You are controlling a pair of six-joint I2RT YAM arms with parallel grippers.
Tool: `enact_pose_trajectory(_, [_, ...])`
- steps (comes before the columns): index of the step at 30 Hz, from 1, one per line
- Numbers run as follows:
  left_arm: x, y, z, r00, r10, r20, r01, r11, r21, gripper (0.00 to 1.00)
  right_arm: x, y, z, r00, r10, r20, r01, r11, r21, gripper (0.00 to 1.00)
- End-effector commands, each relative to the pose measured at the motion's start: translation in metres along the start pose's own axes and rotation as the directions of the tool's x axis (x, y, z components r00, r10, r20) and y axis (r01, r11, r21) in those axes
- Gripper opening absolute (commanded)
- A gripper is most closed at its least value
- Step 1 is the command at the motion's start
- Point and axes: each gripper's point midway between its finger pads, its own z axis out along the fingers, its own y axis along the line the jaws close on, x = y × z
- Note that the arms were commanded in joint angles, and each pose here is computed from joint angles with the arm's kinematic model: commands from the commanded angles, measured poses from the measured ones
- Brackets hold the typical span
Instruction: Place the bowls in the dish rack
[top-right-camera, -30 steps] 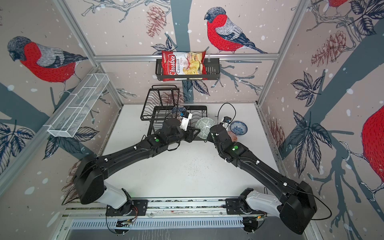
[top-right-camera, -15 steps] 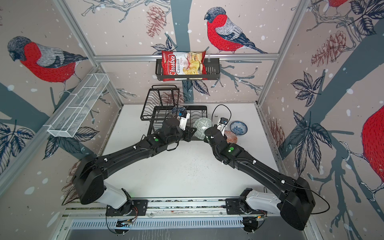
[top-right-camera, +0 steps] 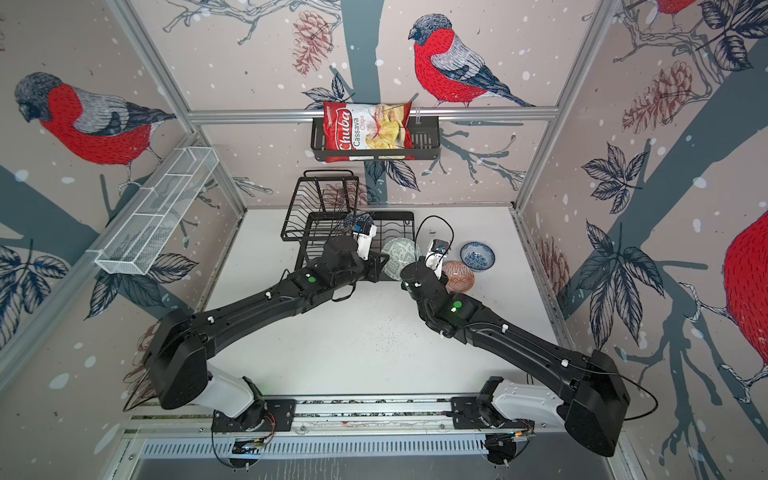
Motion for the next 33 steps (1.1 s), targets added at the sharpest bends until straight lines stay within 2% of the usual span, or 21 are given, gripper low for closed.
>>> enact_pose_trajectory(1, [-0.012, -0.026, -0.004, 0.999, 0.014, 0.034, -0.018, 0.992, 0.126, 0.08, -0.012, 0.038, -0.004, 0.997, 0.073, 0.016, -0.07, 0.985, -0.161, 0.01])
enact_pose_trajectory(4, [-0.012, -0.026, -0.005, 0.999, 0.011, 0.039, -0.016, 0.992, 0.128, 0.06, -0.011, 0.04, -0.004, 0.997, 0.072, 0.013, -0.069, 0.984, -0.163, 0.01])
enact_pose_trajectory(7, [-0.014, -0.025, -0.007, 0.999, 0.009, 0.047, -0.015, 0.992, 0.127, 0.0, -0.011, 0.043, -0.003, 0.997, 0.074, 0.01, -0.071, 0.983, -0.172, 0.02])
enact_pose_trajectory(11, [-0.018, -0.024, -0.011, 0.998, 0.007, 0.068, -0.015, 0.992, 0.124, 0.0, -0.01, 0.045, -0.001, 0.998, 0.069, 0.005, -0.067, 0.984, -0.167, 0.07])
enact_pose_trajectory(16, [-0.03, -0.017, -0.024, 0.99, -0.001, 0.141, -0.011, 0.996, 0.087, 0.0, -0.018, 0.049, -0.002, 0.996, 0.093, 0.004, -0.091, 0.982, -0.168, 0.2])
enact_pose_trajectory(21, [-0.053, -0.01, -0.047, 0.964, 0.005, 0.267, -0.02, 0.998, 0.052, 0.0, -0.028, 0.055, -0.007, 0.991, 0.132, 0.004, -0.129, 0.973, -0.192, 0.38])
enact_pose_trajectory(28, [-0.054, 0.006, -0.045, 0.95, -0.02, 0.312, 0.01, 0.999, 0.034, 0.0, -0.041, 0.047, -0.015, 0.98, 0.196, -0.025, -0.197, 0.967, -0.16, 0.58])
enact_pose_trajectory(30, [-0.059, 0.017, -0.044, 0.932, -0.065, 0.355, 0.071, 0.997, -0.003, 0.0, -0.05, 0.045, -0.021, 0.973, 0.229, -0.017, -0.229, 0.959, -0.168, 0.65])
enact_pose_trajectory(33, [-0.071, 0.018, -0.039, 0.922, -0.069, 0.382, 0.092, 0.995, -0.041, 0.0, -0.064, 0.041, -0.027, 0.962, 0.272, -0.004, -0.268, 0.947, -0.176, 0.74])
